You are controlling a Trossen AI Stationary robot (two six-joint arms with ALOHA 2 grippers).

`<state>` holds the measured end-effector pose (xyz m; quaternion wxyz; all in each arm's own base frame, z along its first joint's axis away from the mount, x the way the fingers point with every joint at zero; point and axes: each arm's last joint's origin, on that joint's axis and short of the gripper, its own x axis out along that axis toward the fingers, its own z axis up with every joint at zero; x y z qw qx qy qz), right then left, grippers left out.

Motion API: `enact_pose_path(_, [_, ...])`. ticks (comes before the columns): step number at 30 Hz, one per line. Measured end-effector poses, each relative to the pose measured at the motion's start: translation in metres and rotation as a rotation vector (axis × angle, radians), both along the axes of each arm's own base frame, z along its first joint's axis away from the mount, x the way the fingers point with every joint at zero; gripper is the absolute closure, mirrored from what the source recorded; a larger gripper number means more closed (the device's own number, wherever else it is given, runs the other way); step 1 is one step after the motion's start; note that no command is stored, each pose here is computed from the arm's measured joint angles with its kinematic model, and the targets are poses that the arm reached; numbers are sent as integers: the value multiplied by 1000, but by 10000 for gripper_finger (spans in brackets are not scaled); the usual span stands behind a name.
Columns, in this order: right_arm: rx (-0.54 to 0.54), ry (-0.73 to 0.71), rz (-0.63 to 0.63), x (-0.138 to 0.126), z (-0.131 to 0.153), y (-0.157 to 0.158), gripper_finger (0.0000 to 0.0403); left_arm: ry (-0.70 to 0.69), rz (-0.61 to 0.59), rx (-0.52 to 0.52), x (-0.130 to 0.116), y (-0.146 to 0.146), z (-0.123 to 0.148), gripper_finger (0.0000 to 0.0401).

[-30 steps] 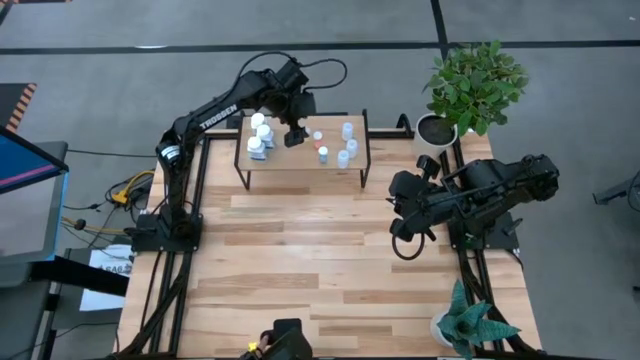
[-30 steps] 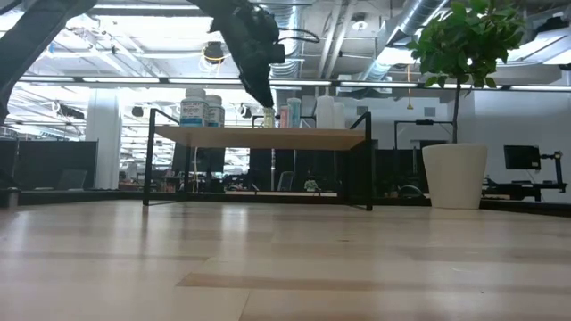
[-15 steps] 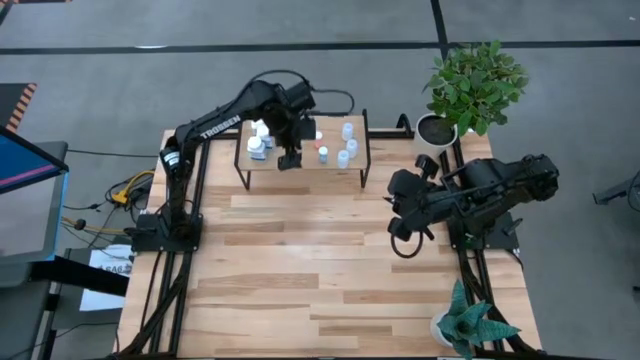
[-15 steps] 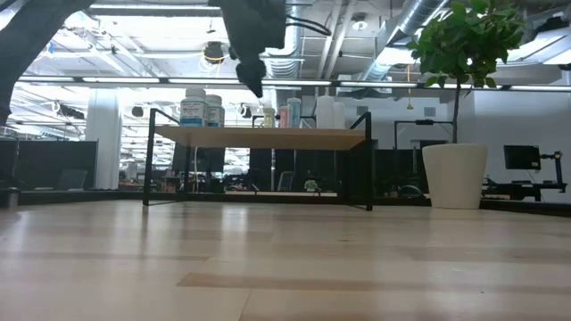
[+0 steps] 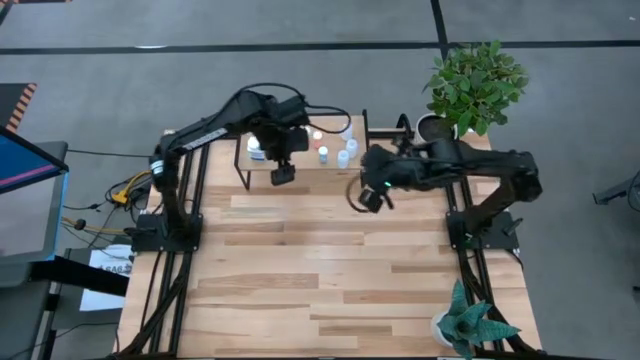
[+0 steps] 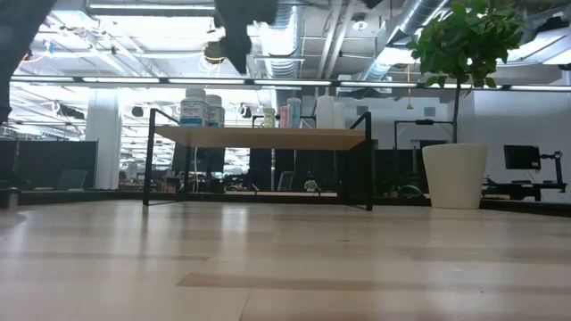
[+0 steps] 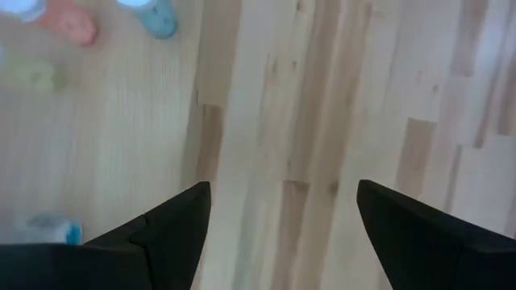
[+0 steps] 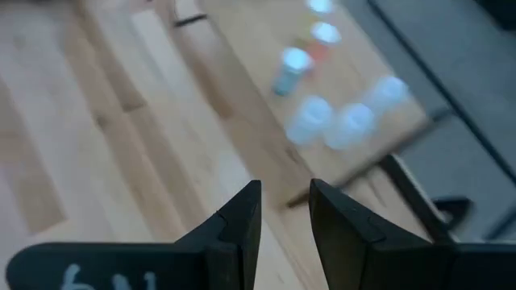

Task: Pick and place medicine bottles onto shelf by color
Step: Adjust the medicine bottles on the shelf

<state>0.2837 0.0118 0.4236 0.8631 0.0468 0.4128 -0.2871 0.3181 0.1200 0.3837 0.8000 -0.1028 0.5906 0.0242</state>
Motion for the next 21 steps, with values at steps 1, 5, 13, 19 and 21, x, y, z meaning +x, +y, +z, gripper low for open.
enact_pose_path(1, [10, 7, 19, 4, -2, -4, 276, -11, 10, 0, -6, -4, 6, 104])
enact_pose_path(5, [6, 23, 70, 25, -11, -21, 276, -54, 75, 11, -34, -17, 25, 104])
enact_pose_path(13, [24, -47, 190, 65, -26, -60, 276, -68, 162, 21, -101, -44, 32, 104])
enact_pose_path(19, [5, -19, 135, 83, -46, -97, 276, -121, 252, 42, -143, -58, 16, 104])
enact_pose_path(21, [13, 8, 110, 87, -56, -108, 276, -155, 277, 51, -151, -60, 9, 104])
